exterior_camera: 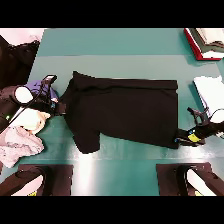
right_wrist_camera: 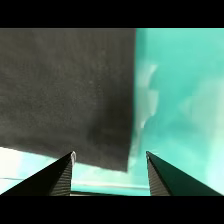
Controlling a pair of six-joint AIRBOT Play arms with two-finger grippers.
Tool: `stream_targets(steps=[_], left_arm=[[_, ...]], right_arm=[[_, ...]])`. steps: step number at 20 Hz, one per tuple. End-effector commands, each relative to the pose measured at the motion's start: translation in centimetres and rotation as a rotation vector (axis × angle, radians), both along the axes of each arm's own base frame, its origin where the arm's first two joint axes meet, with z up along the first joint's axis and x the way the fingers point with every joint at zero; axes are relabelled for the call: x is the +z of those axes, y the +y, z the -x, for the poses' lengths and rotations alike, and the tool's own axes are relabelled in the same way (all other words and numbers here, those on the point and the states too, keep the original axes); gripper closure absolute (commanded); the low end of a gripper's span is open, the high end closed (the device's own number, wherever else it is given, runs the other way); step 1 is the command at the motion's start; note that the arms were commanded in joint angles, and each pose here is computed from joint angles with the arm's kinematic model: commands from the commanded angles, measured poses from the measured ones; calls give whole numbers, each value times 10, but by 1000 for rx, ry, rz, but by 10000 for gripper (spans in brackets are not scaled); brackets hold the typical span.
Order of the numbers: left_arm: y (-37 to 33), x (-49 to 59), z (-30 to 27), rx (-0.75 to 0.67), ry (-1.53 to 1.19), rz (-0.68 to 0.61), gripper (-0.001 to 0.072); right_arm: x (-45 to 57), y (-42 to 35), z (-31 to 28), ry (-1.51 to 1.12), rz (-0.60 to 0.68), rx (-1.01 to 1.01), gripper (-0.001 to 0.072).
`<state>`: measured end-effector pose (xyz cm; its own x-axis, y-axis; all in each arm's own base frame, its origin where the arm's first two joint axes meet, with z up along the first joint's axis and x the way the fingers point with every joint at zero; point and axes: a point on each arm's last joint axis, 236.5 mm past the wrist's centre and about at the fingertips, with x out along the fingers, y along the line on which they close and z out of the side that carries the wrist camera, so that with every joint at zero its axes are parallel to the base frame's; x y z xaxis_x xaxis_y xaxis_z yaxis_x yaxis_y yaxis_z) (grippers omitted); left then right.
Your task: Fold the shirts.
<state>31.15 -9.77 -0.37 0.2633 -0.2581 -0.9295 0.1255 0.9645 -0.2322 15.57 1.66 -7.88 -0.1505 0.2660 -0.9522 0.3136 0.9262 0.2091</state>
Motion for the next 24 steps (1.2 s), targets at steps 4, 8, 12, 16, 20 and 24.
stream_targets(steps=[4,8,12,16,20,24], left_arm=[[0,2,2,-7,2,-1,682],[0,5,2,-7,-6,0,682],[-3,80,-22,-8,-204,25,682],[-6,240,-39,-17,-563,75,681],[-2,421,-5,-18,-978,131,682],[10,553,74,-15,-1333,181,681]], right_arm=[[-18,17,6,-2,-53,-44,281],[-11,18,-11,-71,-68,-16,692],[72,14,-90,-404,-59,-33,693],[246,-5,-160,-945,62,-32,693],[444,-12,-157,-1474,181,-50,693],[552,1,-112,-1704,235,-3,693]])
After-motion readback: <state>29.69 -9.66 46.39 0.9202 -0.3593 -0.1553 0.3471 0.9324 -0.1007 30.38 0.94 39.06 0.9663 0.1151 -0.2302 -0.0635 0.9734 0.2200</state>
